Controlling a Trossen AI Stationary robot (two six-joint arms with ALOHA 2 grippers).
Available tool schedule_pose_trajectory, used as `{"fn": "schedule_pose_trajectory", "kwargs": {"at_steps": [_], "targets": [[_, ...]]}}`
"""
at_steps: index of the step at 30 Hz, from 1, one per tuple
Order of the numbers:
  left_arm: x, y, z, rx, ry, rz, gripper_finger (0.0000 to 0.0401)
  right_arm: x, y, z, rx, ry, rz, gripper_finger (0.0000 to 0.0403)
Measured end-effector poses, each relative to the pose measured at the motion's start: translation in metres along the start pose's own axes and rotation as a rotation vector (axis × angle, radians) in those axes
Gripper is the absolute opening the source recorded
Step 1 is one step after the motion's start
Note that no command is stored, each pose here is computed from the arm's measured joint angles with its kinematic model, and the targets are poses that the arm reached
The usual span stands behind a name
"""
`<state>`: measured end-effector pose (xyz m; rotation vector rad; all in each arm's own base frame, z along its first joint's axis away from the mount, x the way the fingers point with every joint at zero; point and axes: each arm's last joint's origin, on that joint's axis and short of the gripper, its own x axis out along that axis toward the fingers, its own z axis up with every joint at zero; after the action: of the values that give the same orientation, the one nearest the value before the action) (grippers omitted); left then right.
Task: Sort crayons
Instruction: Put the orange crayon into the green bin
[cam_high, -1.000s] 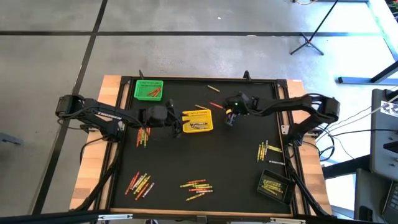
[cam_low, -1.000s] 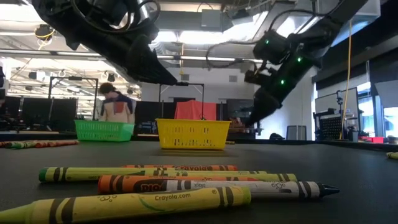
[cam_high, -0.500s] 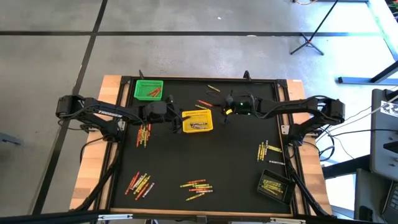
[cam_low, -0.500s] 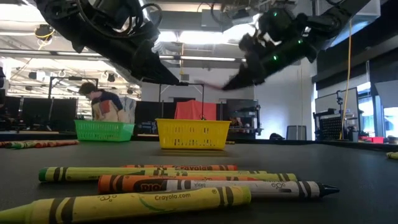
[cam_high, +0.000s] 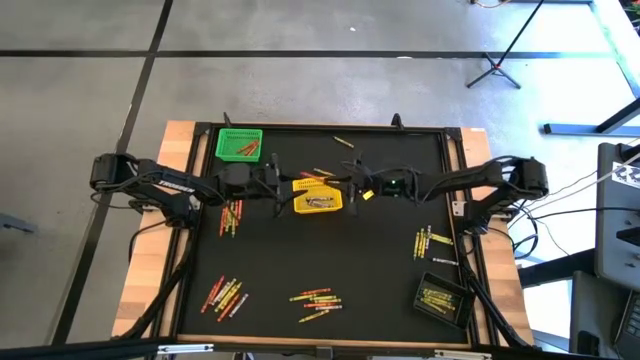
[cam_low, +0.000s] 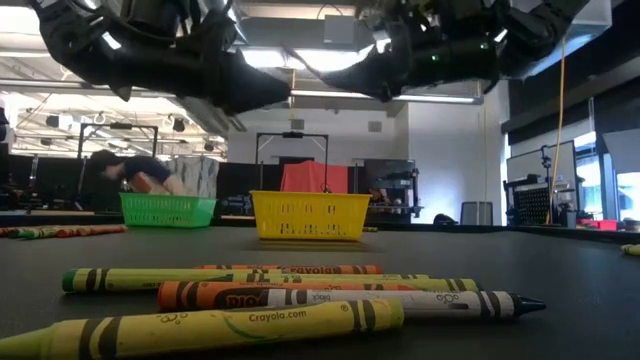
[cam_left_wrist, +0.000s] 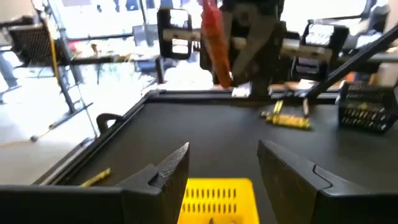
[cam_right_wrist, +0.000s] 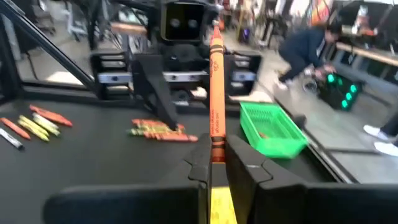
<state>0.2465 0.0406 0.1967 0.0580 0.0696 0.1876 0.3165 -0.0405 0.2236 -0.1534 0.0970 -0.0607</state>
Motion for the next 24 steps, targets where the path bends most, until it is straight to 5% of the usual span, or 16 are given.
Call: {"fn": "schedule_pose_trajectory", "kwargs": {"at_steps": [17, 24], "targets": [[0.001, -0.003, 0.021, -0.024, -0.178, -0.090, 0.0174, 0.023, 0.013, -0.009, -0.010, -0.132, 0.033, 0.0032], [0.002, -0.003, 0.023, 0.001, -0.185, -0.094, 0.0143, 0.027, 0.012, -0.007, -0.021, -0.138, 0.027, 0.0032]]}}
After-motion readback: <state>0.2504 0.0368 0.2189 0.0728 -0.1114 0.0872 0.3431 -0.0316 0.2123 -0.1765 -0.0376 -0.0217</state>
